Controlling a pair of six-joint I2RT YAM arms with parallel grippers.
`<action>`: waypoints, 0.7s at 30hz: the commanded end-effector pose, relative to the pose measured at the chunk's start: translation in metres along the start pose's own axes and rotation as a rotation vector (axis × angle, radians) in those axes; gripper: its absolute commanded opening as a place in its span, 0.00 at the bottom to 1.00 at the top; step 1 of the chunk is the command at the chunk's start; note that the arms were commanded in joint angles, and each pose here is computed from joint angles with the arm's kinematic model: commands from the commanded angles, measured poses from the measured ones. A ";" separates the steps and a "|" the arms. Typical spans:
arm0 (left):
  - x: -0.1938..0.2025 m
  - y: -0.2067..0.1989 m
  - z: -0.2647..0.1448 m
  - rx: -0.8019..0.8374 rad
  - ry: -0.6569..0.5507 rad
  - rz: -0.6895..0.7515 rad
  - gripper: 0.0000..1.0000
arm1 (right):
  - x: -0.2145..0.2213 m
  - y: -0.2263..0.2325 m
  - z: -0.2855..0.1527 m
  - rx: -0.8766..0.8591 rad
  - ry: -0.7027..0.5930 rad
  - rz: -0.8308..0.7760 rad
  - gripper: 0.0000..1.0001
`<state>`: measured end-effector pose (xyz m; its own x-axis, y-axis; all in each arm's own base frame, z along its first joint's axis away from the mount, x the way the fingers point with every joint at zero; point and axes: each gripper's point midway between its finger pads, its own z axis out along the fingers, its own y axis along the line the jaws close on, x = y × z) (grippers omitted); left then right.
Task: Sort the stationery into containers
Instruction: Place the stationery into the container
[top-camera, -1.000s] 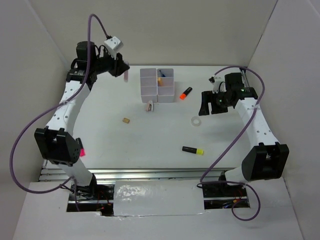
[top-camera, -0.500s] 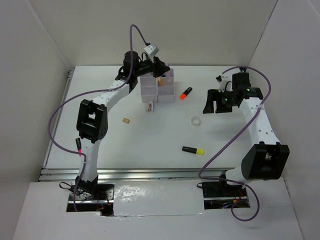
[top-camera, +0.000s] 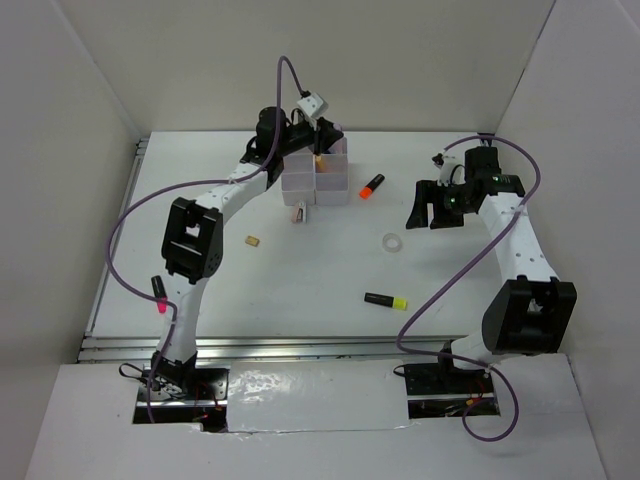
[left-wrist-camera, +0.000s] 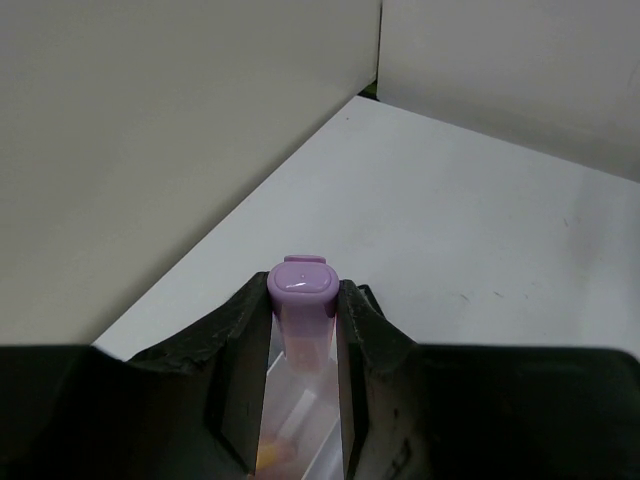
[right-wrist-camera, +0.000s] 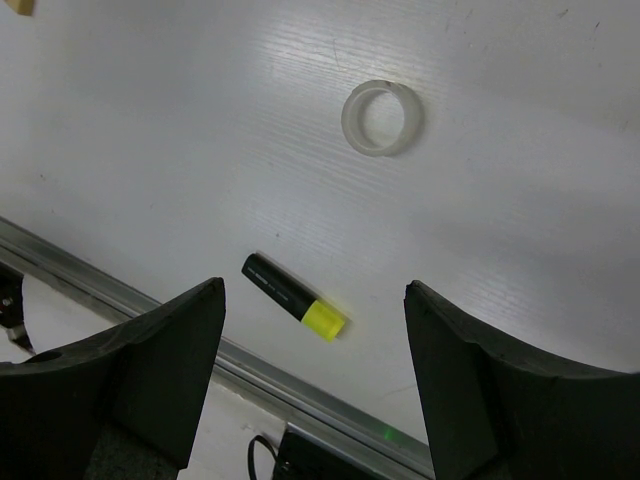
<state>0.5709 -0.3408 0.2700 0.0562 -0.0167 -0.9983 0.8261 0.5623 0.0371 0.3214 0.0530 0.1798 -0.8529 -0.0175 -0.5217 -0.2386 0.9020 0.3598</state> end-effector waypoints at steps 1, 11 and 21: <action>-0.007 0.014 0.004 -0.024 -0.037 0.125 0.00 | -0.011 -0.003 0.001 -0.006 -0.044 -0.032 0.79; 0.020 0.021 0.008 -0.051 0.012 0.102 0.22 | -0.014 -0.001 -0.003 -0.003 -0.057 -0.028 0.79; -0.026 0.019 -0.020 -0.134 -0.028 0.033 0.54 | -0.018 0.008 -0.011 -0.009 -0.082 -0.032 0.78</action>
<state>0.5842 -0.3270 0.2181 -0.0046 0.0636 -0.9980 0.7738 0.6324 0.0367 0.3216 0.0529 0.1795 -0.8548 -0.0116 -0.5188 -0.2337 0.9012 0.3649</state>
